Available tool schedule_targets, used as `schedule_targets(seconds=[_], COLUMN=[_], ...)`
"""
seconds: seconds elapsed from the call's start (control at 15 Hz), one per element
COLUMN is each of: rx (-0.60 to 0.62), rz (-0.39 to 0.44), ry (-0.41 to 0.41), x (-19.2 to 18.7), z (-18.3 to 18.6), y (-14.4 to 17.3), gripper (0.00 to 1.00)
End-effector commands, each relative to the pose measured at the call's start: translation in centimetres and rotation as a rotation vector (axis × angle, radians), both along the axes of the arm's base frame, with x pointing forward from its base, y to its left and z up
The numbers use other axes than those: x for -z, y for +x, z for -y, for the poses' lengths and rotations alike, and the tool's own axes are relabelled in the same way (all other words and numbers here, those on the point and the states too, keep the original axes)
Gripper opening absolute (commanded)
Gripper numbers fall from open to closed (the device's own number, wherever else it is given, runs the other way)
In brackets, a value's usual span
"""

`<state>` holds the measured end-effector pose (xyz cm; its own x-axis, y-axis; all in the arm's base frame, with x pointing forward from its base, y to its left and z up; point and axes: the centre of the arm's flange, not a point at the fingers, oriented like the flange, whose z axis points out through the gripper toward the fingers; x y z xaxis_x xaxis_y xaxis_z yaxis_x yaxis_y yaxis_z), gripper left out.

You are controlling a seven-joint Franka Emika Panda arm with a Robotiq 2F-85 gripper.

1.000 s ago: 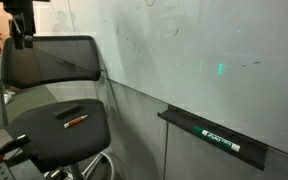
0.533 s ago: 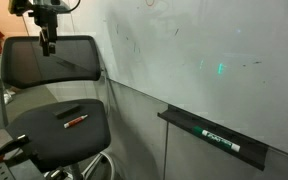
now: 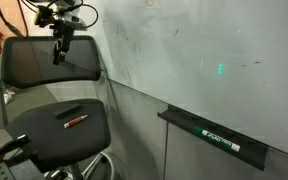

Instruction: Pick up the marker, then scribble on the board

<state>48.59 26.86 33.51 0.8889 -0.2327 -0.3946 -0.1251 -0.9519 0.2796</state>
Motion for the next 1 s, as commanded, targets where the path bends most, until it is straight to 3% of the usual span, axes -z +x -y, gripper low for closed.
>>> schedule_targets(seconds=[0.0, 0.27, 0.33, 0.93], rx=[0.048, 0.023, 0.021, 0.021], rz=[-0.083, -0.104, -0.086, -0.101], ry=[0.002, -0.021, -0.005, -0.022], x=[0.2, -1.7, 0.4, -1.0], z=[-1.6, -1.9, -0.9, -1.5], y=[2.5, 2.6, 1.7, 2.3], gripper=[1.00, 1.00, 1.00, 1.00])
